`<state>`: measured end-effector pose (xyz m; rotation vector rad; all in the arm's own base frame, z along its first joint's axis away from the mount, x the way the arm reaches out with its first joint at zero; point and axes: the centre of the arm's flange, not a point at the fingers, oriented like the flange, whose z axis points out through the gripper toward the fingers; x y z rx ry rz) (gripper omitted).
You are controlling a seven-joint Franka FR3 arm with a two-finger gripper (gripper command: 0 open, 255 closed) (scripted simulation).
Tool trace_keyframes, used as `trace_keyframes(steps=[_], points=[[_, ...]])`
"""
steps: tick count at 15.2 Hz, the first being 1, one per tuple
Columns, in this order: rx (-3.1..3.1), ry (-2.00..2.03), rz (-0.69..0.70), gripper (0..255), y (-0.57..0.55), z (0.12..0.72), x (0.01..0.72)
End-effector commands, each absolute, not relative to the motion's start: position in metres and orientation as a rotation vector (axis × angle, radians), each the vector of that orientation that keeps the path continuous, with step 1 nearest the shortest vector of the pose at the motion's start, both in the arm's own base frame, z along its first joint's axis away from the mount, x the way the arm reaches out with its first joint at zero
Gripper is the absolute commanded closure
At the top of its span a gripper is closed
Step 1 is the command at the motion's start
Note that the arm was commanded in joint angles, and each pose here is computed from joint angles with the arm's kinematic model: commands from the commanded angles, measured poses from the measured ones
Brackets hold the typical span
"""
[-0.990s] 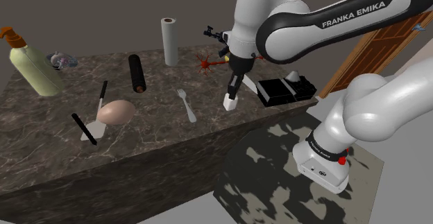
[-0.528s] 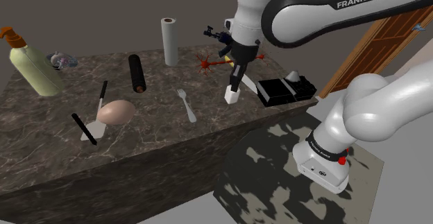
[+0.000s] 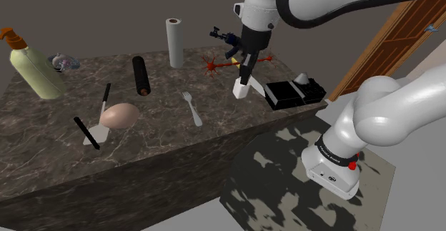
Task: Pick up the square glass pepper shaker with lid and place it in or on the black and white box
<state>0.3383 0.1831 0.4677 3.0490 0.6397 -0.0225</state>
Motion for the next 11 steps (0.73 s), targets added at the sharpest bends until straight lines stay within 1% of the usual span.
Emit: trace_keyframes(steps=[1,11], points=[[3.049,0.64,-0.023,255,0.183,0.479,0.338],[3.049,0.64,-0.023,255,0.183,0.532,0.338]])
